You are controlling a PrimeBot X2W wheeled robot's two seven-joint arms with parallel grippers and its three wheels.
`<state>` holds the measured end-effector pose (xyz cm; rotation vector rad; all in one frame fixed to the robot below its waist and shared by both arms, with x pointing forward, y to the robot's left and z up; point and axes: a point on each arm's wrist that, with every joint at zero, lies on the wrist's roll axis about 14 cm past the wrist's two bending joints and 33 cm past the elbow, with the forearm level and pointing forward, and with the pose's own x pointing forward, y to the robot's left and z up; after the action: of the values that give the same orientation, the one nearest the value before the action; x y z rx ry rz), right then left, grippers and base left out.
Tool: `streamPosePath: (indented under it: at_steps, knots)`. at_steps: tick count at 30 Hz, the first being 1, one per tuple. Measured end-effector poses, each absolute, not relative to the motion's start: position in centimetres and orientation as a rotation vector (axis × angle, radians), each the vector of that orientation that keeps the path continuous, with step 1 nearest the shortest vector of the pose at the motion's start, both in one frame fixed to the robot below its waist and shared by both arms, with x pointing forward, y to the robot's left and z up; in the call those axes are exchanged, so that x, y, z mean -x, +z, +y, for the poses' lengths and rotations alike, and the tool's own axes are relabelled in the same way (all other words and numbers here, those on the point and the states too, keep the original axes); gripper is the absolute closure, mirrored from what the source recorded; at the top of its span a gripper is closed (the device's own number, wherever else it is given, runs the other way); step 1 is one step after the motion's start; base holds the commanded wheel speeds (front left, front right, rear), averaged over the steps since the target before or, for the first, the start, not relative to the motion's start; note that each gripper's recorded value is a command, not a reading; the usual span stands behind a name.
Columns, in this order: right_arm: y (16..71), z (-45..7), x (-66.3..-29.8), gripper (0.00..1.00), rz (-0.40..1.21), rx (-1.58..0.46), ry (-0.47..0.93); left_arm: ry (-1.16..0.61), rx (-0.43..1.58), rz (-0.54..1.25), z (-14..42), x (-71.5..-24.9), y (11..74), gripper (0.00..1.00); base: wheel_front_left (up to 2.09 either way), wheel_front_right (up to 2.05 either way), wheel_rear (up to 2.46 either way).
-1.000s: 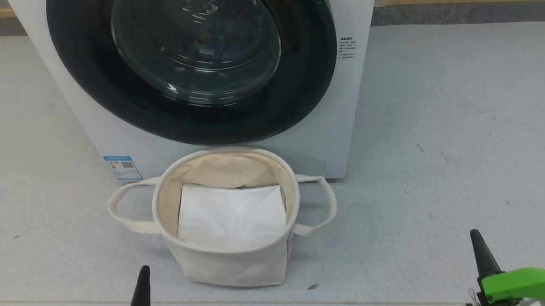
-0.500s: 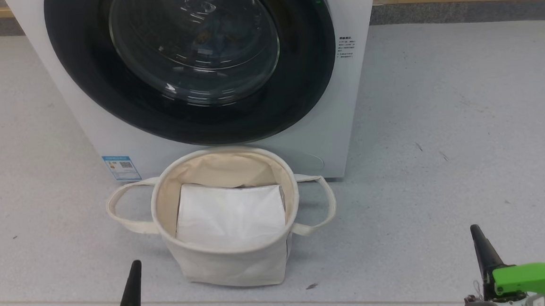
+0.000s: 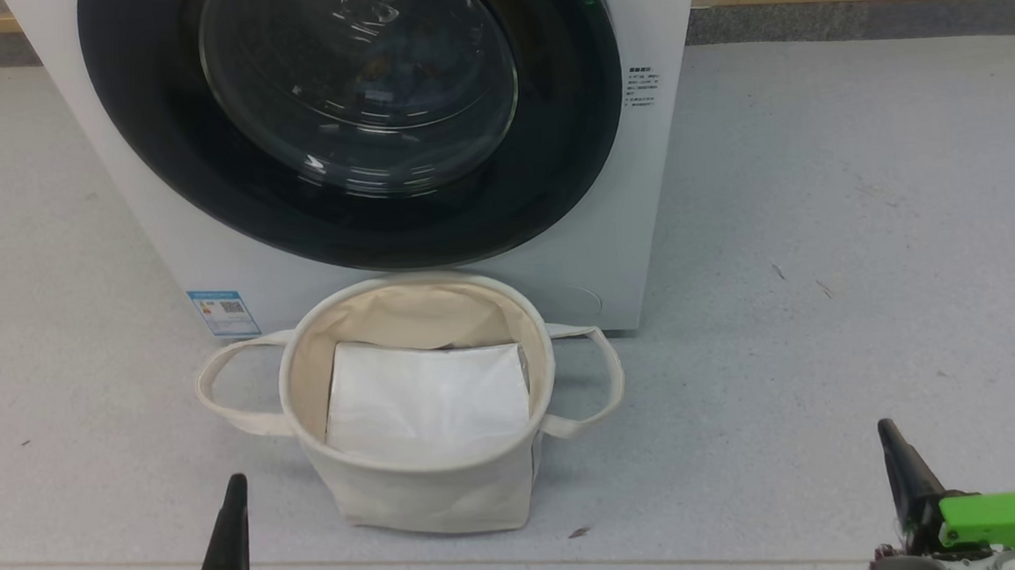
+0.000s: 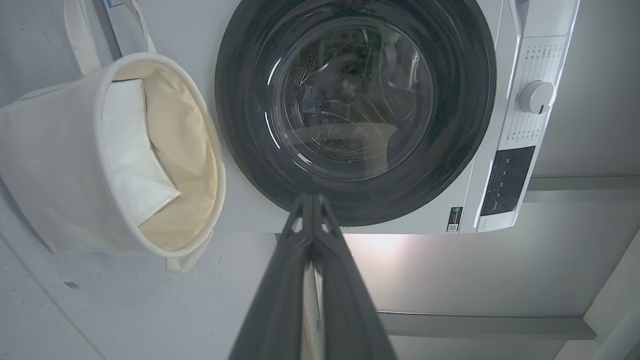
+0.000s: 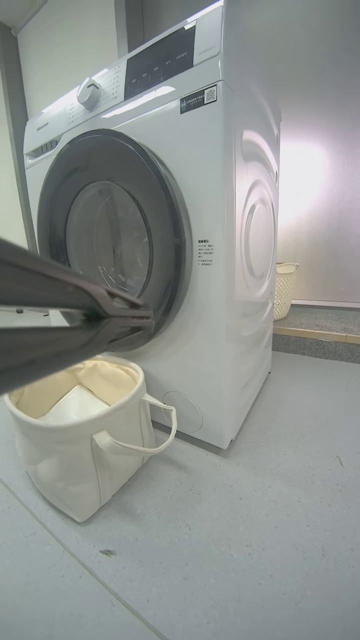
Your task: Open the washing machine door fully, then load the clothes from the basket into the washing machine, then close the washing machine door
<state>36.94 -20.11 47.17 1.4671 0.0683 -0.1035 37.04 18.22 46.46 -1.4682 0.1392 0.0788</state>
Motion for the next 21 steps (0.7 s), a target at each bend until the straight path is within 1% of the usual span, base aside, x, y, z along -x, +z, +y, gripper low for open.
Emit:
streamPosePath:
  at_steps: [10,21]
  knots:
    - [47.9,-20.3,-37.5,1.00,0.043,-1.579,-0.087,0.066,1.574,0.102,18.8,-37.3,47.3,1.00,0.00,0.00,0.00]
    - [47.9,-20.4,-37.5,1.00,0.041,-1.585,-0.087,0.056,1.579,0.091,18.8,-37.6,47.7,1.00,0.00,0.00,0.00]
